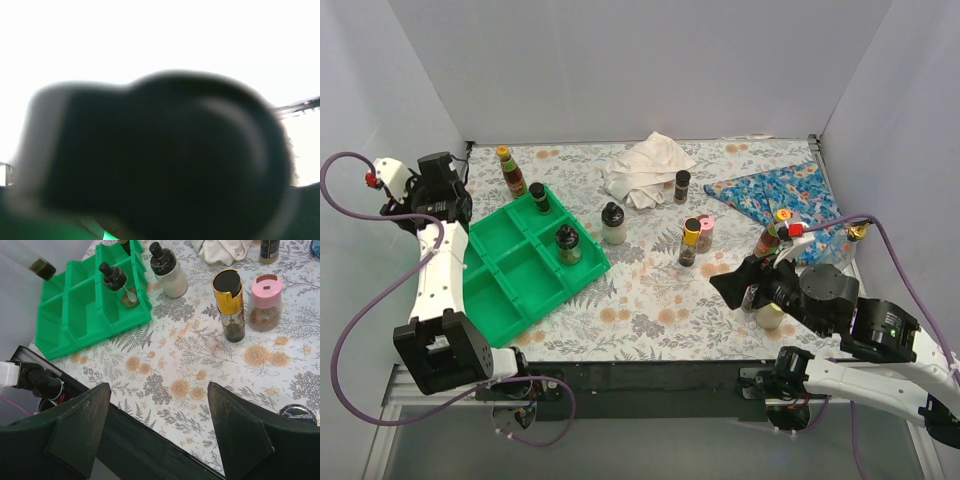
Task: Organize the condiment bottles
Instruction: Place the bottle in the storage box.
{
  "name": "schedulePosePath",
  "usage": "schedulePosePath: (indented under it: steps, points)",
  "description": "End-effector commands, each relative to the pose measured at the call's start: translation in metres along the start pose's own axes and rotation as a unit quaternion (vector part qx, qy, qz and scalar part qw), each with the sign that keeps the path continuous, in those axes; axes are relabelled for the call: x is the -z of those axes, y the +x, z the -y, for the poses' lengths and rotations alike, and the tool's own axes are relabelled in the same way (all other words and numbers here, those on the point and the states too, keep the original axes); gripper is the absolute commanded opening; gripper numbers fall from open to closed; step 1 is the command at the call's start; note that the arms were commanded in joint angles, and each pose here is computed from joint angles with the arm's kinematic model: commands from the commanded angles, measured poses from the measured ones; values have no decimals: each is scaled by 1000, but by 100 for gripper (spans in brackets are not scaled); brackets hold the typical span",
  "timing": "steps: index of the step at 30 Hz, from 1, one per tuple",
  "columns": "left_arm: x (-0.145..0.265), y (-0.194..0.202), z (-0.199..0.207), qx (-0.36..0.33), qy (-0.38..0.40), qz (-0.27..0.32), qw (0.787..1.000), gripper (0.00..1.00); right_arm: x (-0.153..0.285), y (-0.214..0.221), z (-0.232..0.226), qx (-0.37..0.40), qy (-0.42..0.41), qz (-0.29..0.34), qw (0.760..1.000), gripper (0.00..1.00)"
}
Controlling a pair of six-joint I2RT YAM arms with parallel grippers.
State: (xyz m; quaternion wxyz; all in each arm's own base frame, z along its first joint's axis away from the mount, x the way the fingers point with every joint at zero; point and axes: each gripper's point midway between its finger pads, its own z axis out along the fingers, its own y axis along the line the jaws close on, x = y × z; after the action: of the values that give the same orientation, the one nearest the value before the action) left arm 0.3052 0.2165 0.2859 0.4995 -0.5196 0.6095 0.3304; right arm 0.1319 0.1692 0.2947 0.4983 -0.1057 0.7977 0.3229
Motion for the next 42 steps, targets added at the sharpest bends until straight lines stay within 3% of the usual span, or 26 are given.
schedulePosePath:
  steps: [1,13,16,20,23,25,27,37,38,42]
  points:
    - [2,-19,-6,82,-7,41,996,0,6,-20,-12,-12,-19,20,1000,87]
    - [-18,24,-8,47,-39,30,998,1,2,-25,-15,-7,-15,22,1000,87]
    - [-22,31,-9,45,-49,30,997,4,2,-24,-15,-3,-16,21,1000,87]
    - [-28,40,-9,48,-52,27,997,18,4,-27,-14,-6,-16,30,999,87]
    - [-31,47,-8,42,-52,21,998,20,6,-35,-18,-9,-22,38,999,87]
    - [-32,51,-6,35,-48,16,998,39,7,-37,-20,-8,-25,40,999,87]
    - [-32,50,-6,32,-48,15,998,71,7,-38,-21,-6,-27,39,999,87]
    - [-19,14,-2,30,-23,29,999,93,16,-35,-18,-32,-34,42,998,86]
    - [-13,4,0,31,-5,29,999,98,17,-35,-17,-32,-34,42,998,86]
    - [13,-38,23,48,90,27,994,98,17,-37,-17,-34,-34,44,998,86]
